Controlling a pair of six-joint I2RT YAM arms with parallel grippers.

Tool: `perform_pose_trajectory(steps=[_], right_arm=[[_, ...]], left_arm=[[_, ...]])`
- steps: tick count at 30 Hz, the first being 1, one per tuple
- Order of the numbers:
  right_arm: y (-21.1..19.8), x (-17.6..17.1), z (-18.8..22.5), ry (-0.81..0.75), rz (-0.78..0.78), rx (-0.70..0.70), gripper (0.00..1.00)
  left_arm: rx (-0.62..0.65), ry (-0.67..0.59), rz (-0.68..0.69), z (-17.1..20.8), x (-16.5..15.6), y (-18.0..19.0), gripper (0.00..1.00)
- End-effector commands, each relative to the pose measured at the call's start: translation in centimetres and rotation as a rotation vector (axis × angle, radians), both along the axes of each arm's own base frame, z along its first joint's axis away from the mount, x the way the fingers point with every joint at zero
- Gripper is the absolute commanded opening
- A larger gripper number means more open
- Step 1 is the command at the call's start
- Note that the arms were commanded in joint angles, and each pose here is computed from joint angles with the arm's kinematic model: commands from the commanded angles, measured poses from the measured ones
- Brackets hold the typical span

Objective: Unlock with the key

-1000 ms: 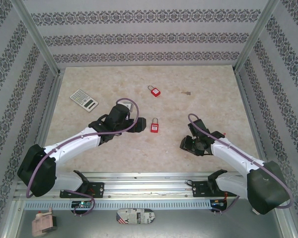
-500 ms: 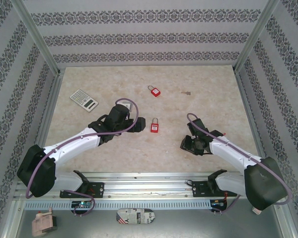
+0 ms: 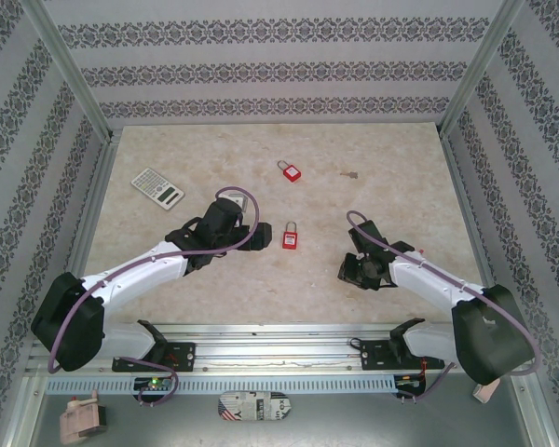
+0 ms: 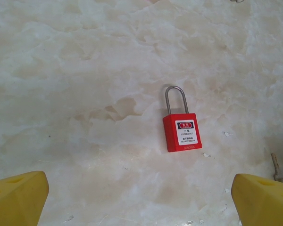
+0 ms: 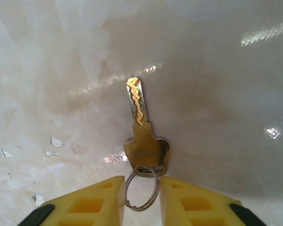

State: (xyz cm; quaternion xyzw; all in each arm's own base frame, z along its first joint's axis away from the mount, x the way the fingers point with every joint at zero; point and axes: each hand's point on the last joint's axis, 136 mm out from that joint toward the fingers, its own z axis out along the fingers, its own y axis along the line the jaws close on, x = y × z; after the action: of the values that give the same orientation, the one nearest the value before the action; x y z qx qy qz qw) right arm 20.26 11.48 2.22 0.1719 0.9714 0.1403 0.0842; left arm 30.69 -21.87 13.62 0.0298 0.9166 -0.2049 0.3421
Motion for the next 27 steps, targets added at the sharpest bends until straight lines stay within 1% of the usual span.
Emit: perform_pose_trajectory(steps=[1,2,6,7,10,16,19,22,24,27], right_arm=[[-0.2,0.6,0.3,-0.009,-0.001,-0.006,0.23],[-0.3,0.5,0.2,-0.008,-0.002,-0.009,0.2],[-0.9,0.6,0.4,-0.014,0.003,-0.026,0.03],[-1.0,0.7,0.6,-0.02,0.009,-0.031,0.01],[-1.1,0.9,1.3,-0.038,0.036,-0.046,0.0],[-1.0,2.2,4.8,-0.138,0.118,-0.064,0.0],[-0.6,2.9,7.3,-0.199,0.186,-0.073,0.0],[0.0,3.8,10.5,-0.286,0.268,-0.08,0.0],[0.4,4.2,12.6,-0.347,0.33,-0.088,0.0],[0.7,4.7,14.7,-0.409,0.401,-0.111,0.0]], left_arm=[[-0.024,-0.024,0.0,0.5,0.0,-0.6,1.0],[-0.026,-0.023,0.0,0.5,-0.1,-0.6,1.0],[-0.043,-0.017,-0.003,0.3,-0.1,-0.9,1.0],[-0.051,-0.014,-0.005,0.3,-0.1,-1.1,1.0],[-0.101,-0.008,-0.024,0.4,-0.3,-2.3,1.0],[-0.298,0.021,-0.082,1.7,-0.9,-6.7,1.0],[-0.429,0.041,-0.103,3.0,-1.2,-9.0,1.0],[-0.578,0.084,-0.083,4.1,-1.3,-10.4,1.0],[-0.691,0.126,-0.045,4.6,-1.2,-10.9,1.0],[-0.834,0.212,0.008,4.5,-1.0,-11.7,0.97]])
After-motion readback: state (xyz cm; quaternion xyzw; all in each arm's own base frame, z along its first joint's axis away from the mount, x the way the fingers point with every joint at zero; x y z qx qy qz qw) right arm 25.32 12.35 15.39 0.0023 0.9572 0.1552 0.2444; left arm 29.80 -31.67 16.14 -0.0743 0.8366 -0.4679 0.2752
